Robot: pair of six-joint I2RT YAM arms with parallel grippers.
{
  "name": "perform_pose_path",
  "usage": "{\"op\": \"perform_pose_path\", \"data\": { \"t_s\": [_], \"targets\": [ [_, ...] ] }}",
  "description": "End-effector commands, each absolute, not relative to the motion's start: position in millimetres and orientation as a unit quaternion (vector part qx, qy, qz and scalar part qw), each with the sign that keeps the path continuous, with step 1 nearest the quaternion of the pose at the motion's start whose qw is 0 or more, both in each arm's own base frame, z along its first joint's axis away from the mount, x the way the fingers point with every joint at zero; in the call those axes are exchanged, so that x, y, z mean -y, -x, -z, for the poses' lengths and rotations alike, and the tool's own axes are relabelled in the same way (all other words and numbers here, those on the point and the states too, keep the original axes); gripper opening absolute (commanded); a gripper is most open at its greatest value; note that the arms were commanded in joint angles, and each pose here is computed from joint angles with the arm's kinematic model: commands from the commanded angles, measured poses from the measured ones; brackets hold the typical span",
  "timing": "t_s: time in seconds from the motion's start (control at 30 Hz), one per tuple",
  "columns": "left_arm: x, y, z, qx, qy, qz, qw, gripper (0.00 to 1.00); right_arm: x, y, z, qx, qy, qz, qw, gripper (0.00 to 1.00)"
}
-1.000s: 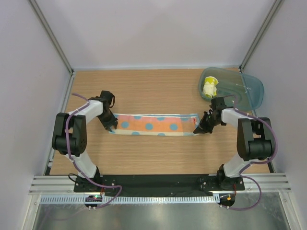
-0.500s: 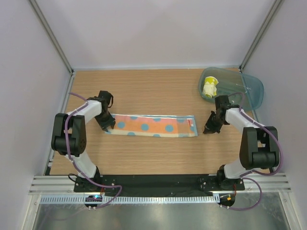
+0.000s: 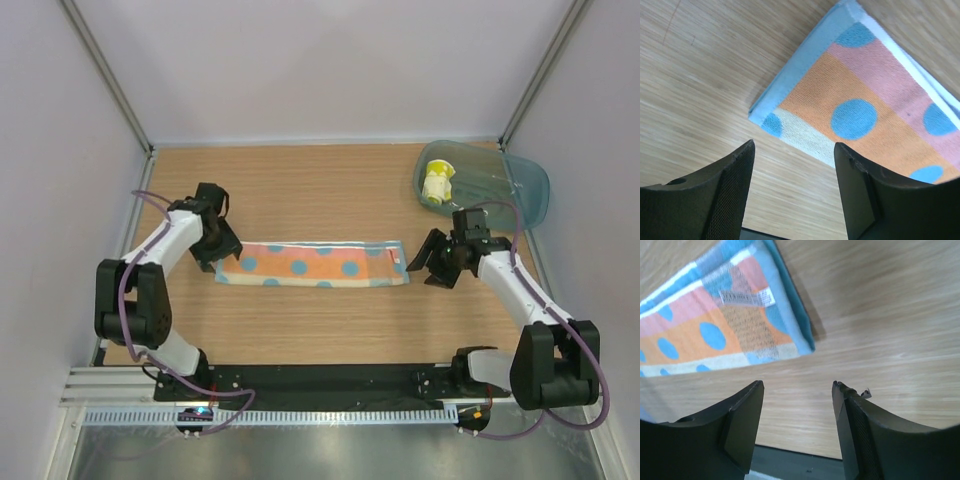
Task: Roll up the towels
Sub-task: Fold the towel
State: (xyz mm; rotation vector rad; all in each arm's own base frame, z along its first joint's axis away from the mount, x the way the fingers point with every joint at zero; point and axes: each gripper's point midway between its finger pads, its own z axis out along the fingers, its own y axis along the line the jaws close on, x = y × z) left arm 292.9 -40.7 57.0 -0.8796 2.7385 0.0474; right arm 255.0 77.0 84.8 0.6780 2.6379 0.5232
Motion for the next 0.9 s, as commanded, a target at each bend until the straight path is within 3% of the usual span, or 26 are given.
{"op": "perform_pose_path", "data": {
  "t_s": [0.0, 0.2, 0.33, 0.5, 0.87],
  "targets": [
    [39, -301, -96, -0.943, 0.285, 0.0, 0.171, 0.66, -99, -240, -79, -0.926, -0.249, -0.231, 0.162, 0.64],
    [38, -306, -128, -0.944, 0.223, 0.023, 0.242, 0.64, -115, -237, -70, -0.915, -0.247, -0.279, 0.155, 0.64],
    [37, -303, -146, -0.927, 0.204, 0.046, 0.311, 0.72, -110, -241, -64, -0.916, -0.252, -0.264, 0.164, 0.64],
    [37, -297, -186, -0.896, 0.186, 0.074, 0.396, 0.73, -109, -249, -48, -0.917, -0.263, -0.256, 0.158, 0.59],
    [27, -297, -196, -0.885, 0.206, 0.057, 0.415, 0.69, -105, -264, -24, -0.92, -0.271, -0.238, 0.152, 0.51]
  ]
}}
